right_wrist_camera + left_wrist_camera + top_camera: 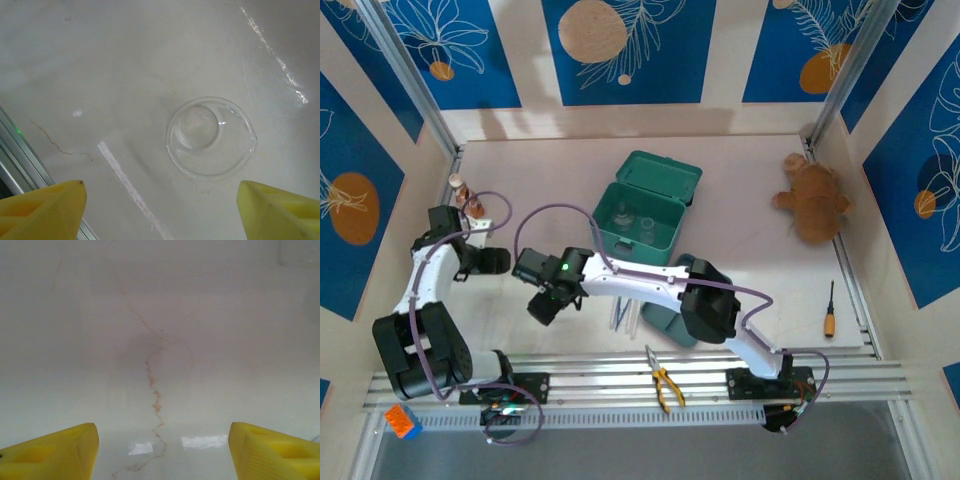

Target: Organize the chemistry lab equipment

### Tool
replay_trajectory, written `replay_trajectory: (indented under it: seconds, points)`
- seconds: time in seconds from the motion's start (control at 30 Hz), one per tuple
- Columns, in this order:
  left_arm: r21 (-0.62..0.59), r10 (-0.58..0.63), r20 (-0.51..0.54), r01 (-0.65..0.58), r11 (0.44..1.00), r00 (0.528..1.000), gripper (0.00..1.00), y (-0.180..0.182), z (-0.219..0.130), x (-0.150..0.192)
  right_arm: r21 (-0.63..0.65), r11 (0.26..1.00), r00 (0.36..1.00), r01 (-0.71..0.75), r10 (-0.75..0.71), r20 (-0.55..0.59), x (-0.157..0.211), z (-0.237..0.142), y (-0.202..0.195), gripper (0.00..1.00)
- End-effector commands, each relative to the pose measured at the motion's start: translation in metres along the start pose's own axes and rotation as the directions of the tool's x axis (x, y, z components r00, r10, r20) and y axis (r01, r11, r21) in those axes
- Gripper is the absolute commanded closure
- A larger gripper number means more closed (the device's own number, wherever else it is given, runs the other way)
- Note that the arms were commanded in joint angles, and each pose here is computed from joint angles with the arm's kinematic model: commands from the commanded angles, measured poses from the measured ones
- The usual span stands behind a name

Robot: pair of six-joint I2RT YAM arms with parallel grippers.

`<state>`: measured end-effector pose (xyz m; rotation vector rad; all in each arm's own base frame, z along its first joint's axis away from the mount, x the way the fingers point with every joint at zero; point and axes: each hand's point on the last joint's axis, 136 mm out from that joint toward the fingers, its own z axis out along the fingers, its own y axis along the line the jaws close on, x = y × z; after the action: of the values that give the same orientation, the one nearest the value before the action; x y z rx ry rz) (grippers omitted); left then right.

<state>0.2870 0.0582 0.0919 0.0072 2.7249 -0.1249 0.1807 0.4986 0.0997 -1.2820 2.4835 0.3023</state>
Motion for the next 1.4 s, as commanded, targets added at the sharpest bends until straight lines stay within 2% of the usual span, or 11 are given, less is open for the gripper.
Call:
replay_trajectory:
  seconds: [0.0, 0.3, 0.67, 0.9, 1.37]
  points:
    - [0.016, -0.049, 0.024, 0.048, 0.999, 0.999, 0.31, 0.008, -0.003, -0.009, -0.017, 1.000, 0.998, 0.019, -0.020, -0.067, 0.009, 0.005, -0.001, 0.20]
    - [0.011, -0.044, 0.034, 0.043, 0.999, 0.998, 0.31, 0.008, -0.002, -0.006, 0.051, 0.999, 0.996, 0.014, -0.010, -0.084, 0.004, 0.014, -0.021, 0.20]
    - [0.018, -0.047, 0.031, 0.046, 0.999, 0.998, 0.31, 0.007, 0.000, -0.004, 0.007, 1.000, 0.994, 0.013, -0.012, -0.108, 0.002, 0.029, -0.017, 0.21]
    - [0.019, -0.046, 0.029, 0.046, 0.999, 0.998, 0.31, 0.007, 0.001, -0.003, 0.027, 0.999, 0.993, 0.034, -0.030, -0.111, -0.002, 0.038, -0.024, 0.21]
    - [0.022, -0.046, 0.028, 0.046, 0.999, 0.999, 0.31, 0.006, 0.001, -0.002, 0.049, 0.976, 0.971, 0.213, -0.206, -0.117, -0.004, 0.044, -0.030, 0.22]
